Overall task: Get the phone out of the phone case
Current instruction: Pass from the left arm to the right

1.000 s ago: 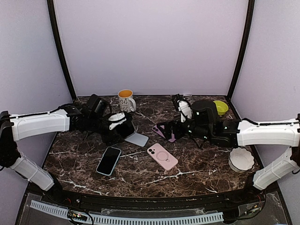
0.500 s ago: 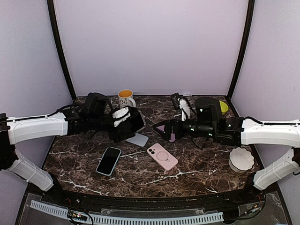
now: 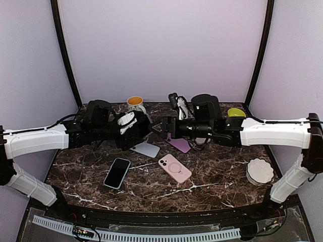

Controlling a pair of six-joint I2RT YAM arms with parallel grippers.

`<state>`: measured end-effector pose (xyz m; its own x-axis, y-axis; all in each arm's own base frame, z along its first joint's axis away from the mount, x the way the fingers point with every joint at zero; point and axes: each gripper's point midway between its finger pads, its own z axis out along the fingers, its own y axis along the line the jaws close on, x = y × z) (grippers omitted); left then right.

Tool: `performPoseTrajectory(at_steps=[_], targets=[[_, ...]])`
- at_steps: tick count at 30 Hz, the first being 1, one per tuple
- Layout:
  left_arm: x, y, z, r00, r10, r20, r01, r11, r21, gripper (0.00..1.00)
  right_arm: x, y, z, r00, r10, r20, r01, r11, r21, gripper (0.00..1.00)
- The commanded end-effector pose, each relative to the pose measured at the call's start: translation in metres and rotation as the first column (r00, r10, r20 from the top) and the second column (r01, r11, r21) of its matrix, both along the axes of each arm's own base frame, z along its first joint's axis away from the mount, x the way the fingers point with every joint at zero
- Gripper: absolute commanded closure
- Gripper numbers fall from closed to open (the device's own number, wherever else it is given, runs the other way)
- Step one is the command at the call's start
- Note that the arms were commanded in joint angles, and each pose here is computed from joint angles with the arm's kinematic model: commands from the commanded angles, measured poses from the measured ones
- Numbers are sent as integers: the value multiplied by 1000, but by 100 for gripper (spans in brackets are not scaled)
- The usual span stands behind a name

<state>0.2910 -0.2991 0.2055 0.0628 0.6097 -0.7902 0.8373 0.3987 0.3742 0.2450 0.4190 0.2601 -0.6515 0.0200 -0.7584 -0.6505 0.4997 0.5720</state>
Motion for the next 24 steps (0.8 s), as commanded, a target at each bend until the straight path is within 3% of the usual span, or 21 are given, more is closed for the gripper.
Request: performPoseTrajectory(at_steps=[1, 15, 19, 24], targets=[[0, 0, 32, 996, 15, 82, -8, 996, -84, 45, 10, 19, 13, 1000, -7, -6, 7, 999, 43, 20], [3, 2, 26, 997, 40, 66, -36, 997, -63, 45, 15, 53, -3, 998, 51, -25, -50, 999, 19, 50], [4, 3, 25, 997, 44, 67, -40, 998, -58, 45, 16, 55, -5, 998, 53, -21, -53, 998, 17, 67], [4, 3, 23, 997, 41, 63, -38, 998, -52, 45, 16, 61, -7, 997, 71, -13, -71, 997, 20, 81]])
